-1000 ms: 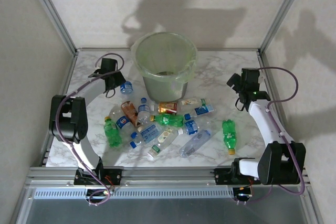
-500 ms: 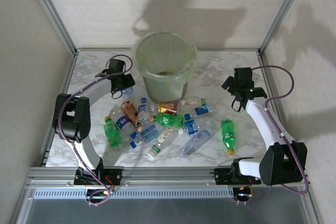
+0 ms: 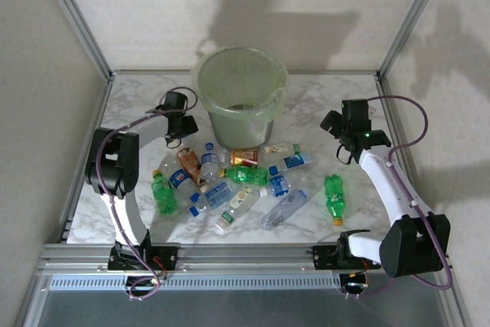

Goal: Put the plastic bottles in the bin

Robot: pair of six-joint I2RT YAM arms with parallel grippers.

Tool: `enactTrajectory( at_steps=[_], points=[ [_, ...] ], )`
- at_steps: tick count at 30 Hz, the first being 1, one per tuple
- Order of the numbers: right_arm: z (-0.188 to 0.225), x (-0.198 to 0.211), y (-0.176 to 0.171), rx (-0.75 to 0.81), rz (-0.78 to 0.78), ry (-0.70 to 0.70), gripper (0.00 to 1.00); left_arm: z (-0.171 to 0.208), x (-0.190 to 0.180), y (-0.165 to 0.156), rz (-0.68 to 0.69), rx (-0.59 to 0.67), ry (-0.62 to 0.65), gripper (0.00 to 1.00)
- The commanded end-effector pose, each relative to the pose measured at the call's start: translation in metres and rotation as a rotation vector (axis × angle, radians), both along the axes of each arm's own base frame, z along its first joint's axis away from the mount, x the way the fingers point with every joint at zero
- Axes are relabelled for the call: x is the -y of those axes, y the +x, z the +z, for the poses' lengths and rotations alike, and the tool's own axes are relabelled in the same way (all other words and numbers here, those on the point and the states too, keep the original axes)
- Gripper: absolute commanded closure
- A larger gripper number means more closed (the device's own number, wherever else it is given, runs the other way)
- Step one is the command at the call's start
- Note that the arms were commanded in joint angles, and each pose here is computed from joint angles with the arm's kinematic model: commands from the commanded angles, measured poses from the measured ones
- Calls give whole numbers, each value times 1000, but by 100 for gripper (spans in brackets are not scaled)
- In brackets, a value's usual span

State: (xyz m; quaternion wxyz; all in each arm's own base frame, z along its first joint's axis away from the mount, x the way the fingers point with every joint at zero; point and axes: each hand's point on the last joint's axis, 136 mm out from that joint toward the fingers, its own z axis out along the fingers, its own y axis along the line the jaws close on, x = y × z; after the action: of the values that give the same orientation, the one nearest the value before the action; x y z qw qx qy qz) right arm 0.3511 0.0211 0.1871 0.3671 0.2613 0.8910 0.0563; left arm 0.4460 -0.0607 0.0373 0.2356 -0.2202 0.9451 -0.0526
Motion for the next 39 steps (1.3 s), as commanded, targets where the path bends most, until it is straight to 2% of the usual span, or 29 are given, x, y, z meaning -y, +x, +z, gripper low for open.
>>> enactTrajectory(
  at_steps=[1, 10, 15, 20, 26, 30, 34, 36, 39],
  points=[
    [6, -21, 7, 6, 87, 60, 7, 5, -5, 9, 7, 17, 17, 33],
    [27, -29, 3, 80, 124, 101, 6, 26, -13, 13, 34, 67, 18, 41],
    [46, -32, 1, 119, 150, 107, 6, 61, -24, 12, 71, 126, 20, 41],
    [72, -42, 1, 184, 209, 139, 5, 132, -36, 8, 113, 269, 51, 42],
    [133, -75, -1, 323, 368, 214, 5, 261, -31, -3, 50, 576, 97, 42],
    [162, -96, -4, 379, 447, 222, 5, 355, 0, -20, -56, 817, 136, 40],
    [169, -109, -5, 389, 480, 226, 5, 433, 72, -40, -281, 1039, 150, 36],
    [166, -110, -5, 384, 478, 222, 5, 451, 112, -50, -396, 1102, 201, 34],
    [160, -107, -8, 372, 459, 215, 5, 447, 163, -46, -532, 1101, 303, 31]
  ],
)
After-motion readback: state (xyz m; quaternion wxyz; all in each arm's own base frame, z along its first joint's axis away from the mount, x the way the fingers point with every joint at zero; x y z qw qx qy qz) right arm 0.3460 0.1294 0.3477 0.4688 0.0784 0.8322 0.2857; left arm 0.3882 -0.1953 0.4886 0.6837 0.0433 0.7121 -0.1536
